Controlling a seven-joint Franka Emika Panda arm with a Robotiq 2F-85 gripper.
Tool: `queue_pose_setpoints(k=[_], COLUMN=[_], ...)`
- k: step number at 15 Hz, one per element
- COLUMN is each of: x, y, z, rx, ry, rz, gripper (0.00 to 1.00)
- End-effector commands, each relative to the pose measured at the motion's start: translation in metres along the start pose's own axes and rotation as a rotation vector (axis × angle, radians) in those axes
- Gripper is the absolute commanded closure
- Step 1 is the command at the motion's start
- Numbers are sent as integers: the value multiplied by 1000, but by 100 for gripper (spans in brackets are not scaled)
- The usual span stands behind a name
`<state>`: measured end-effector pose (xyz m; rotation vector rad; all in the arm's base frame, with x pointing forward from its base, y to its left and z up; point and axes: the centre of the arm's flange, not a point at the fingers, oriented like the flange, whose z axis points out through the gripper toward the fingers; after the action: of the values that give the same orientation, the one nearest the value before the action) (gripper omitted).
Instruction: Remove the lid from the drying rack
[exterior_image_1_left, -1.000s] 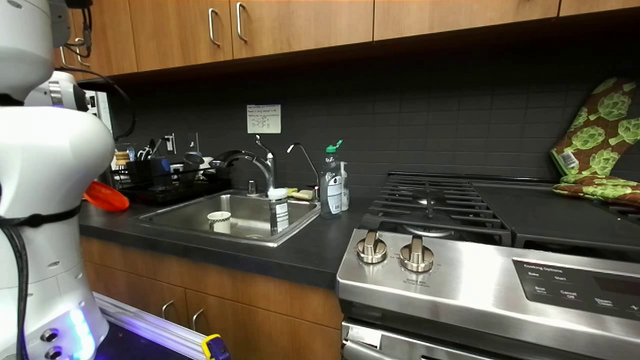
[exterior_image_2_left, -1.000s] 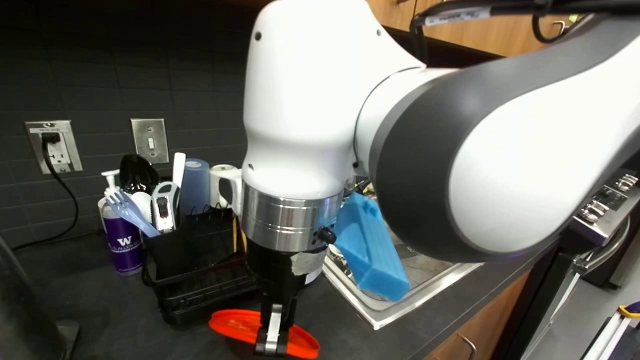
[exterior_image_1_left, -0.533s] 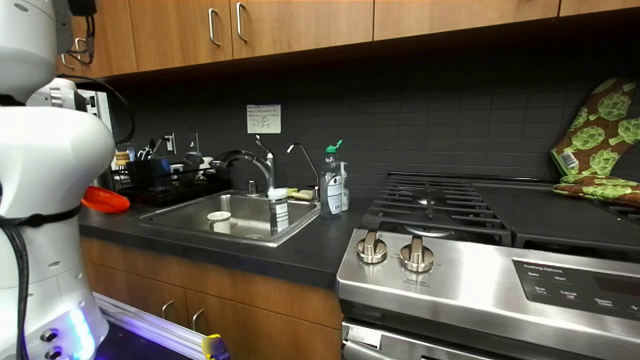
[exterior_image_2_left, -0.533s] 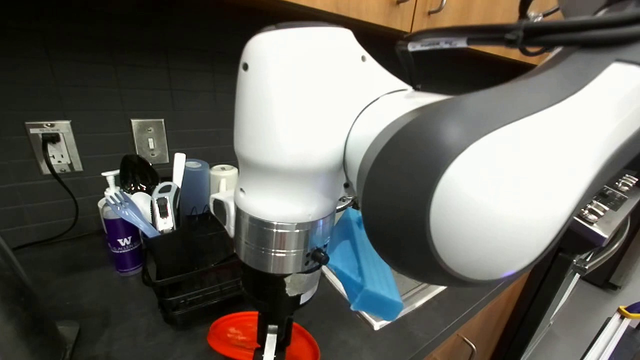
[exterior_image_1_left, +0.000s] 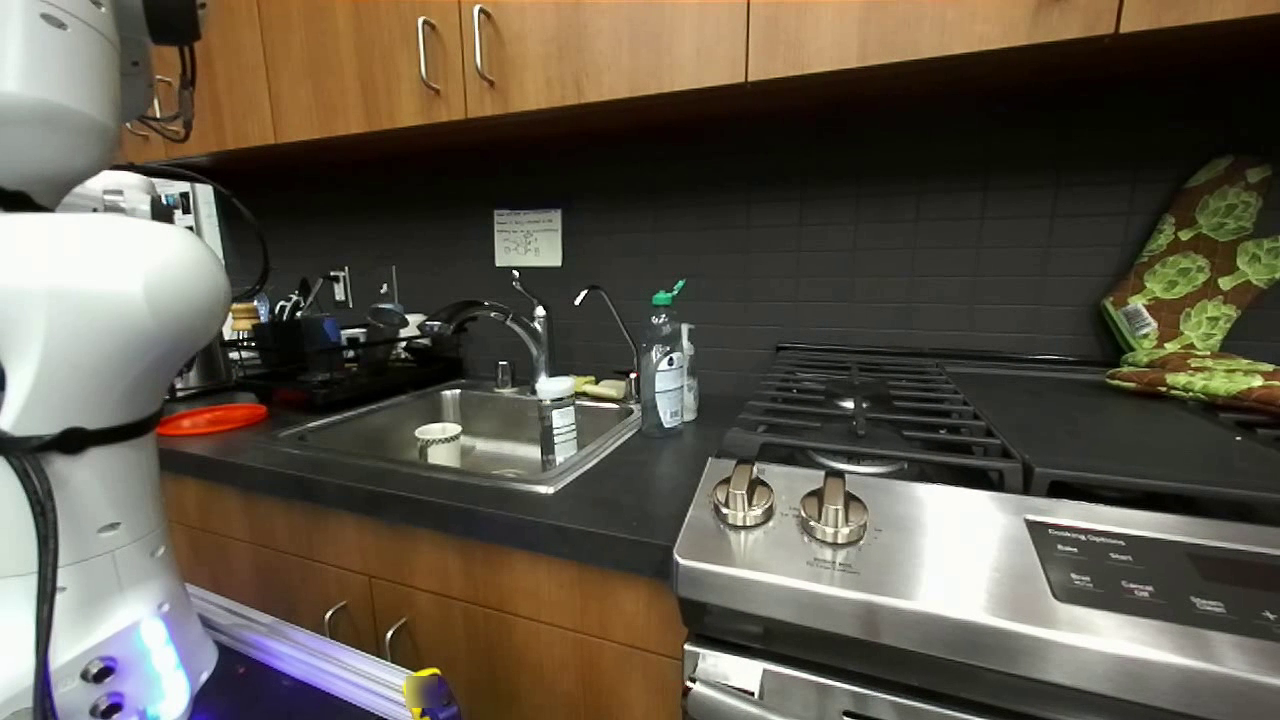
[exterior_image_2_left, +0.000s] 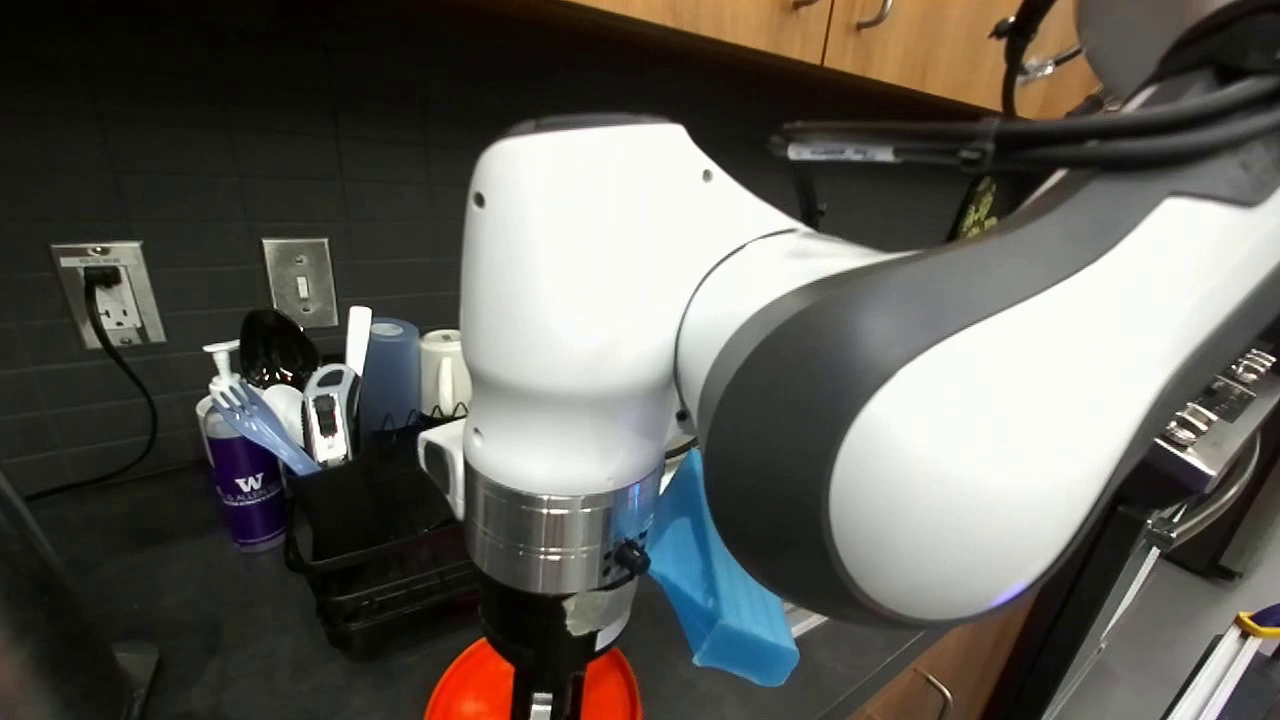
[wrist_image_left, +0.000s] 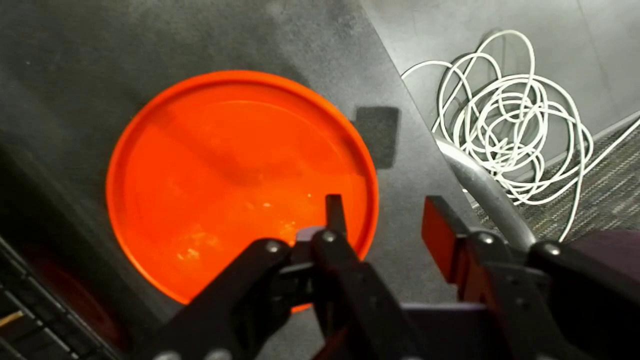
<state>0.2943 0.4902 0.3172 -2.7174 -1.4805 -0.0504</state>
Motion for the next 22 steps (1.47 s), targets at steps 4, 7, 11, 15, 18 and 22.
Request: queue_pose_setpoints(k=[4,7,11,15,18,22], x=[0,-2,-13,-24,-38,-59], y=[4,12,20,29,38,48], z=[-16,-34,-50,-62,-73,-86], rx=[32,50,69,64,54,40], ry=[12,21,30,40,52,66], rz=[33,79,137,180,214,261], gripper=[4,0,0,0,0,0])
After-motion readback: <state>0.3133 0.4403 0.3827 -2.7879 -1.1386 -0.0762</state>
